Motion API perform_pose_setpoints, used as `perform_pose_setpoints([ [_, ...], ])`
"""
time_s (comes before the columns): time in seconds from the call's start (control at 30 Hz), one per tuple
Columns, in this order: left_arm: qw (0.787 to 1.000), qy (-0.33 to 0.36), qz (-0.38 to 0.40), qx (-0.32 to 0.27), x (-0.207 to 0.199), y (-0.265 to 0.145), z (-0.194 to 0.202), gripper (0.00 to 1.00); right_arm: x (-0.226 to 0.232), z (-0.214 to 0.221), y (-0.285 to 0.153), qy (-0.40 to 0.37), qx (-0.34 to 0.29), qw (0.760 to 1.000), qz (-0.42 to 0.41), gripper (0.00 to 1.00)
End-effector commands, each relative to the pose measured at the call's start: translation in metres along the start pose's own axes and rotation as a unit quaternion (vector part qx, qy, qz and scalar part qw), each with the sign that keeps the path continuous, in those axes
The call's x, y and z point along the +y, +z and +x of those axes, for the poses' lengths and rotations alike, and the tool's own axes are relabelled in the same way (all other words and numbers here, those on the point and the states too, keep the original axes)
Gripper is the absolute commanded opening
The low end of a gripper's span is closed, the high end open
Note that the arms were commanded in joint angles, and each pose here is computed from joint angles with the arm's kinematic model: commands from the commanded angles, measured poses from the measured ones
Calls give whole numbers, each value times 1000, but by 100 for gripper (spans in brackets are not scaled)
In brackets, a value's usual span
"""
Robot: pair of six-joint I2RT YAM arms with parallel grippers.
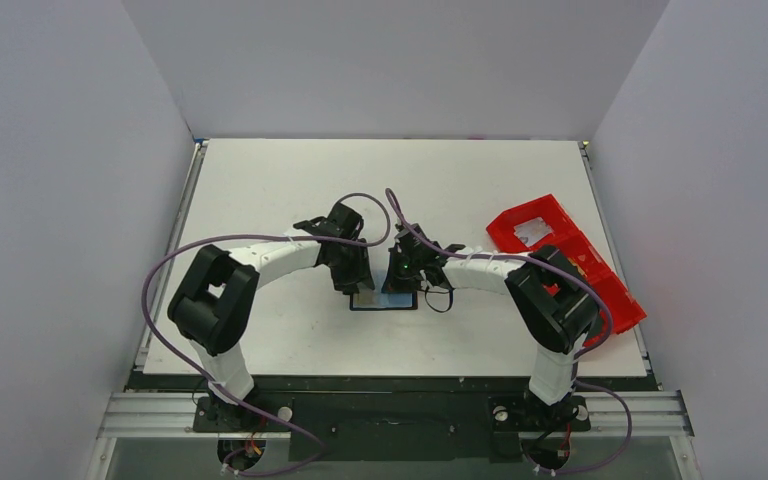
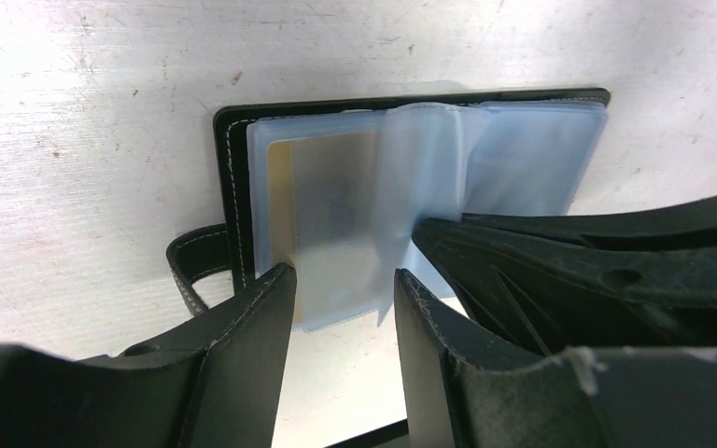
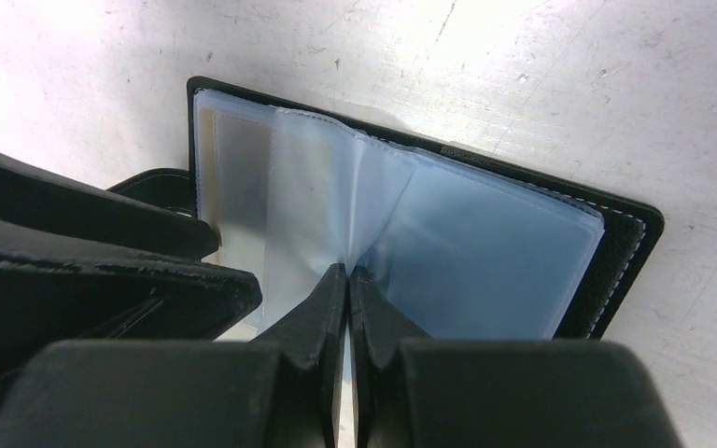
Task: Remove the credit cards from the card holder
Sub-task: Remove the credit card from the card holder.
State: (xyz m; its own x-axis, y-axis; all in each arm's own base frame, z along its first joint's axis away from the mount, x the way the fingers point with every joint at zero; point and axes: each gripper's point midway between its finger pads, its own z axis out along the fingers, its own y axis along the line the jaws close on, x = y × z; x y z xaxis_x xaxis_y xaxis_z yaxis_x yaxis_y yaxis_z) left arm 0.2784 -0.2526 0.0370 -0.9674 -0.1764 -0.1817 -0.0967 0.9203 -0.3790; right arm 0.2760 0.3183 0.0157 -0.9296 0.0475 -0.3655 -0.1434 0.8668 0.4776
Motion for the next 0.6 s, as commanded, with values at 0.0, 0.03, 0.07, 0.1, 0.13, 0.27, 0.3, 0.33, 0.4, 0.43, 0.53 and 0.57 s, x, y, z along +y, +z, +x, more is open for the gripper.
perform_pose_setpoints([
  [0.0, 1000, 6, 4, -14, 0, 7, -9, 41, -30, 16, 9, 2, 12, 999, 47, 0],
  [0.03, 1000, 7, 3, -13, 1, 7, -9, 41, -30, 16, 9, 3, 13, 999, 47, 0],
  [0.07, 1000, 7, 0, -13, 3, 9, -9, 41, -30, 16, 9, 3, 13, 999, 47, 0],
  [0.1, 1000, 7, -3, -12, 4, 10, -8, 41, -30, 16, 9, 3, 12, 999, 47, 0],
  [0.13, 1000, 7, -5, -13, 5, 11, -9, 41, -30, 16, 9, 3, 13, 999, 47, 0],
  [0.27, 1000, 9, -2, -7, 4, 15, -5, 41, -31, 16, 9, 4, 12, 999, 46, 0],
  [0.3, 1000, 10, -1, -5, 4, 16, -4, 41, -31, 16, 10, 4, 13, 999, 46, 0],
  [0.33, 1000, 10, 6, -3, 0, 17, -4, 41, -30, 16, 10, 3, 12, 999, 46, 0],
  [0.4, 1000, 10, 16, 0, -5, 18, -3, 41, -30, 16, 10, 3, 13, 999, 44, 0],
  [0.43, 1000, 8, 22, 3, -8, 18, -2, 41, -30, 15, 10, 4, 12, 999, 44, 0],
  [0.53, 999, 7, 36, 5, -15, 19, -4, 40, -29, 15, 10, 4, 12, 999, 43, 0],
  [0.57, 999, 6, 38, 6, -17, 20, -5, 40, -28, 14, 10, 4, 12, 999, 42, 0],
])
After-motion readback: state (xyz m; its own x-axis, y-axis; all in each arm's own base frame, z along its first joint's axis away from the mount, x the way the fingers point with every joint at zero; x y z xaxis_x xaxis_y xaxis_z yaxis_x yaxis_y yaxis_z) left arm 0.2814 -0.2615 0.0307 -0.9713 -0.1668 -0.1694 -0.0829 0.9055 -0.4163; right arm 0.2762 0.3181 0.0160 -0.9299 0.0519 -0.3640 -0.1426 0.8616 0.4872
